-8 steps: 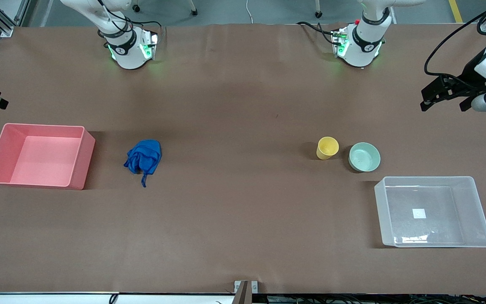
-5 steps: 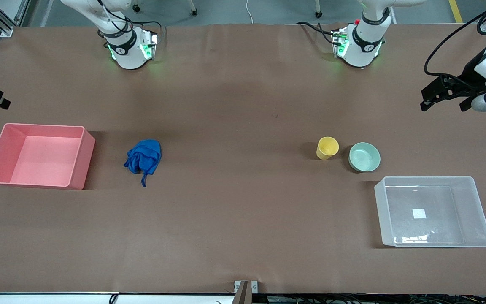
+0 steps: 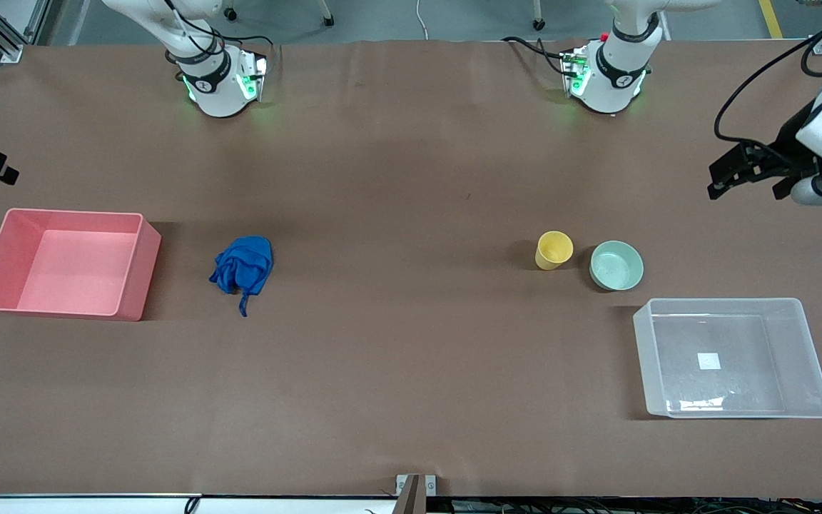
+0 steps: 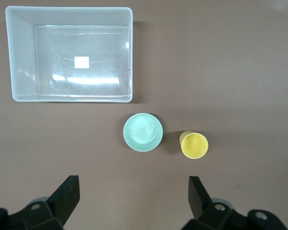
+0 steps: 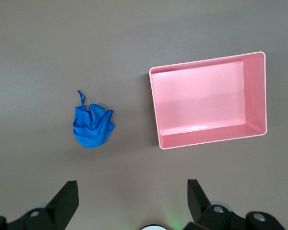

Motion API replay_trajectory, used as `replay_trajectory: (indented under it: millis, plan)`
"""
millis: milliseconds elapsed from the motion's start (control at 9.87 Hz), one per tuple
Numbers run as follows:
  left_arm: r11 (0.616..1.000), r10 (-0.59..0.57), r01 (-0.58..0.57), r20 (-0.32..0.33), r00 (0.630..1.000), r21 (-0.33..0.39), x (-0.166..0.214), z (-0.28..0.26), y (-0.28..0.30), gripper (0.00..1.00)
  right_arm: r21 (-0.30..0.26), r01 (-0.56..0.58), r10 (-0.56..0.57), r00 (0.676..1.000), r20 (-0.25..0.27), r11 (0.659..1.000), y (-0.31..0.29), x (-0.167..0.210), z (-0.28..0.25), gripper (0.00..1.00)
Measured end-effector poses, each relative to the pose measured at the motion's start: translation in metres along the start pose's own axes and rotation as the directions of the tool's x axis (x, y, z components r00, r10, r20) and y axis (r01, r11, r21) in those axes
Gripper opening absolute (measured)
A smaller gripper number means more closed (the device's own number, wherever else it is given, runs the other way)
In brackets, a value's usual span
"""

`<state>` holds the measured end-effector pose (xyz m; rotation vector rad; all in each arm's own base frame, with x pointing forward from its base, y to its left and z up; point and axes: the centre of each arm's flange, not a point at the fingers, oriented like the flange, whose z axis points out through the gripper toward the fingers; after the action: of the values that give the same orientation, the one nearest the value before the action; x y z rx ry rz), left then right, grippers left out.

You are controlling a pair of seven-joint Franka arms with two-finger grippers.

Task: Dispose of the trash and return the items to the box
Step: 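Grasp the blue cloth with the right gripper while the left gripper grasps the bowl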

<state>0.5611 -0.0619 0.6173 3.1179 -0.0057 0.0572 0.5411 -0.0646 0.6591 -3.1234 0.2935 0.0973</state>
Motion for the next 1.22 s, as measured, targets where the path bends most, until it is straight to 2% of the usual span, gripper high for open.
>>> replay_trajectory:
  millis: [203,304,507,811,1014,1216]
  plan:
    - [1.000,-0.005,0.005,0.002,1.000,-0.001,0.009,0.046,-0.002,0.98,-0.001,0.038,-0.038,0.999,0.015,0.999,-0.018,0.001,0.008,1.00]
    - [1.000,-0.006,0.006,0.012,1.000,0.001,0.009,0.078,-0.003,0.98,-0.005,0.086,-0.085,0.996,0.035,0.996,-0.047,0.007,0.029,1.00]
    - [1.000,-0.009,0.009,0.024,1.000,0.003,0.001,0.143,-0.005,0.98,-0.015,0.117,-0.116,0.992,0.047,0.993,-0.113,0.033,0.113,1.00]
    - [1.000,-0.016,0.016,0.027,1.000,0.005,-0.023,0.225,-0.011,0.96,-0.034,0.138,-0.137,0.989,0.049,0.990,-0.197,0.042,0.297,1.00]
    - [1.000,-0.021,0.021,0.022,1.000,0.005,-0.042,0.271,-0.020,0.96,-0.056,0.170,-0.169,0.985,0.030,0.984,-0.201,0.030,0.378,1.00]
    - [1.000,0.002,-0.002,0.050,0.999,0.004,-0.052,0.308,-0.044,0.95,-0.068,0.179,-0.179,0.984,0.008,0.982,-0.187,0.018,0.416,1.00]
